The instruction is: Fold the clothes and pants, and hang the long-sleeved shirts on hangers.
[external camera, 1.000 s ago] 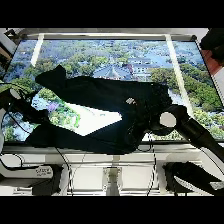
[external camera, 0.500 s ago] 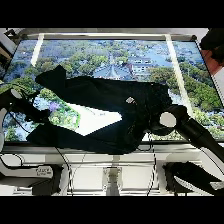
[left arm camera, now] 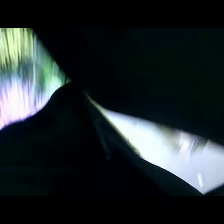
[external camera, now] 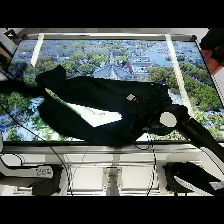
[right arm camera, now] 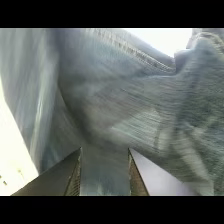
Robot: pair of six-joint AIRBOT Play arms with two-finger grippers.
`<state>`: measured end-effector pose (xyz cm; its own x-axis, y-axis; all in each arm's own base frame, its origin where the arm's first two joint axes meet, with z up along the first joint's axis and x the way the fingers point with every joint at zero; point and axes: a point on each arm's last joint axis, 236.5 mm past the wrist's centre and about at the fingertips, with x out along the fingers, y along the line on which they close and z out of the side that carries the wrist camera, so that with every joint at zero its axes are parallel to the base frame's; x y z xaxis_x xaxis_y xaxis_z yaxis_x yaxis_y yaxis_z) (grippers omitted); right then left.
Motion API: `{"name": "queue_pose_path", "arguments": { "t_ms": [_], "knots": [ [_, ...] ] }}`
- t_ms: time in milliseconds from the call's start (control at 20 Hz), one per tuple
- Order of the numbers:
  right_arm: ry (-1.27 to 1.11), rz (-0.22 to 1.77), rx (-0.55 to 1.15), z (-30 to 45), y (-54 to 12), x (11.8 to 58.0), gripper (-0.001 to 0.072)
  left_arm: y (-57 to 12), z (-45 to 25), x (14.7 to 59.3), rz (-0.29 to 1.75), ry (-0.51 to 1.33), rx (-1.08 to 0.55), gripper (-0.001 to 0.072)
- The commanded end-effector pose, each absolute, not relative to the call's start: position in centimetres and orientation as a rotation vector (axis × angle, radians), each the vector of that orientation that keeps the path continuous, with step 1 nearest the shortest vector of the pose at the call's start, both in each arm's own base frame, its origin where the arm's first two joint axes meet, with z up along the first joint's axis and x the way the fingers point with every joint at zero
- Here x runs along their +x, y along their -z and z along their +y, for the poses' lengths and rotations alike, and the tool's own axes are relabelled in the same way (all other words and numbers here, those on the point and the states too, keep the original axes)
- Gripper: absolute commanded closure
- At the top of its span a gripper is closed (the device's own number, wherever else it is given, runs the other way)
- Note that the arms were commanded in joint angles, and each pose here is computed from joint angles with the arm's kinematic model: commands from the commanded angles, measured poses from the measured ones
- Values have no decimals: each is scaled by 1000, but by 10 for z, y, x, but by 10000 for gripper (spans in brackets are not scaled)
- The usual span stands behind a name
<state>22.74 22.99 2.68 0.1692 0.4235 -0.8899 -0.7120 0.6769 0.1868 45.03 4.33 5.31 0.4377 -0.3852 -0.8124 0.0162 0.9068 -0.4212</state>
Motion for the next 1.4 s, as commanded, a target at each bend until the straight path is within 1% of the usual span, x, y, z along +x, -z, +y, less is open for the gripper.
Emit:
{"name": "queue_pose_path", "arguments": {
  "t_ms": [0,50,100,150,200,250,400,500,550,650,750,800,900,1050,1100,1150,1200,1250,1350],
  "knots": [
    [-774,1112,-264,221,-35,245,402,-245,44,519,582,283,-335,686],
    [-750,1100,-241,217,-42,254,402,-296,47,517,475,279,-265,686],
    [-730,1080,-223,214,-50,263,402,-332,49,508,411,272,-206,685],
    [-715,1058,-210,211,-59,271,402,-354,54,496,383,258,-163,686],
    [-704,1038,-199,209,-68,278,402,-356,64,482,401,230,-140,686],
    [-695,1020,-190,207,-76,283,402,-342,75,468,472,198,-124,685],
    [-696,1009,-190,206,-89,285,402,-250,110,413,839,133,-115,684],
    [-698,1023,-196,204,-88,282,401,-214,117,398,933,152,-196,684],
    [-698,1039,-204,202,-86,279,401,-193,114,386,1011,189,-187,684],
    [-679,1072,-249,192,-80,276,400,-151,122,364,1150,165,-185,684],
    [-608,1070,-337,169,-75,286,400,-113,128,335,1270,143,-173,684],
    [-571,1077,-335,157,-74,291,400,-96,126,322,1299,162,-175,684],
    [-476,1141,-275,120,-69,296,400,-70,119,293,1339,214,-173,684],
    [-297,1205,-169,45,-55,296,399,-46,119,260,1340,216,-170,684],
    [-222,1238,-102,18,-46,287,370,-42,122,252,1335,201,-171,684],
    [-157,1278,-34,-6,-36,275,320,-39,127,244,1334,172,-174,684],
    [-102,1305,41,-24,-26,262,300,-39,134,239,1326,134,-177,684],
    [-58,1271,113,-34,-24,259,300,-42,142,238,1304,97,-181,684],
    [-84,1190,267,-27,-27,256,300,-50,159,238,1252,6,-188,684]
  ]
}}
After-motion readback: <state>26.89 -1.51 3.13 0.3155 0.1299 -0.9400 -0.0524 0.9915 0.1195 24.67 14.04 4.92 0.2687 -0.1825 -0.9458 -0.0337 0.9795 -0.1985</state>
